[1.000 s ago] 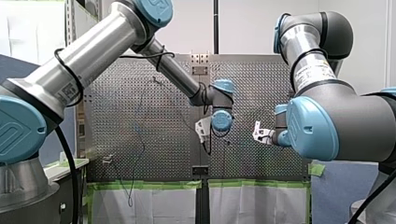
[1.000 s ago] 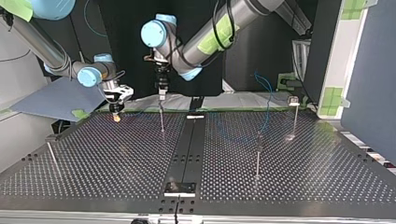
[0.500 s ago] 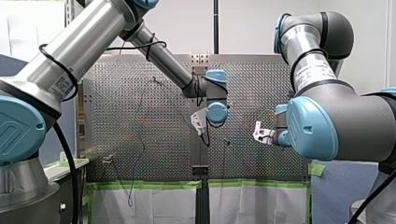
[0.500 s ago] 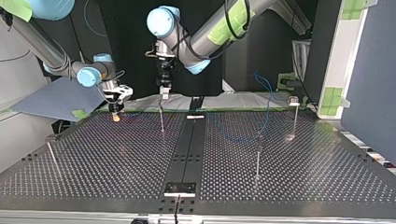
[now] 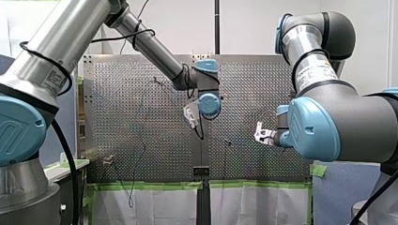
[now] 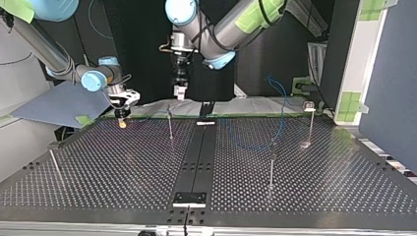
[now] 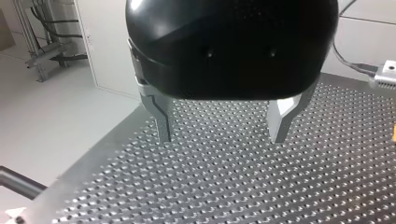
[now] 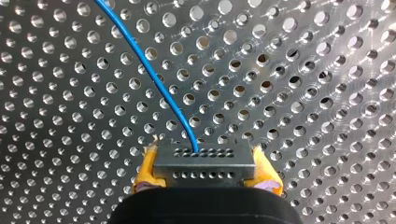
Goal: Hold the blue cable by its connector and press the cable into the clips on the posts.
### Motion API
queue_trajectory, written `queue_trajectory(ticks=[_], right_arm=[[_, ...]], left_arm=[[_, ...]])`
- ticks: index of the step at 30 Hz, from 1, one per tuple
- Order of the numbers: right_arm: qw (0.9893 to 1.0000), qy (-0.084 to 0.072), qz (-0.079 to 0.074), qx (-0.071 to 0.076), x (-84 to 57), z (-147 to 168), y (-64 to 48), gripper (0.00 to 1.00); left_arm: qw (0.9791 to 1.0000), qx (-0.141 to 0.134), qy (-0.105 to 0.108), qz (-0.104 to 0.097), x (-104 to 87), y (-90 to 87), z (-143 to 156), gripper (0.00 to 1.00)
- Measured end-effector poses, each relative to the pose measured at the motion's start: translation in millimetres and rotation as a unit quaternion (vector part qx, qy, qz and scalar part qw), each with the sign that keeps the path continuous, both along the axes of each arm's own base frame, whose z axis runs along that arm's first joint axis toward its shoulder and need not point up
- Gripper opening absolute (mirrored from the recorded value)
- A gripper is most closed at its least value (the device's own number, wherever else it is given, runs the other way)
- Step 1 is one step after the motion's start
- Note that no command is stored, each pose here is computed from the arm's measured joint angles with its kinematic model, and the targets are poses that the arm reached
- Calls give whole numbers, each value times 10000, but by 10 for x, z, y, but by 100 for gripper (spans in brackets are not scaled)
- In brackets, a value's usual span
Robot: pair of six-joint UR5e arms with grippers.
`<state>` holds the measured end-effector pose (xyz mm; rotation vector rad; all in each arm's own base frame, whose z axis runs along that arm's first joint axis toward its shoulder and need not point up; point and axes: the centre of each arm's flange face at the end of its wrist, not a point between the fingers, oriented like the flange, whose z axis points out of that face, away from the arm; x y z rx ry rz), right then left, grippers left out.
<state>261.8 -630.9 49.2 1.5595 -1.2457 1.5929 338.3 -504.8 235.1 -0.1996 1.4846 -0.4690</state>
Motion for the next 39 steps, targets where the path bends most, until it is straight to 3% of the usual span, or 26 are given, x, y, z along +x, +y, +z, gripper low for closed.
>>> queue_trajectory(ticks=[28,39], right_arm=[[10000,17,9,72,8,-31,20,0],[9998,132,-14,165,-26,-37,38,0]], left_arm=[[9999,80,-84,35,-589,706,354,100],[9994,302,-184,51,-862,1001,445,100]])
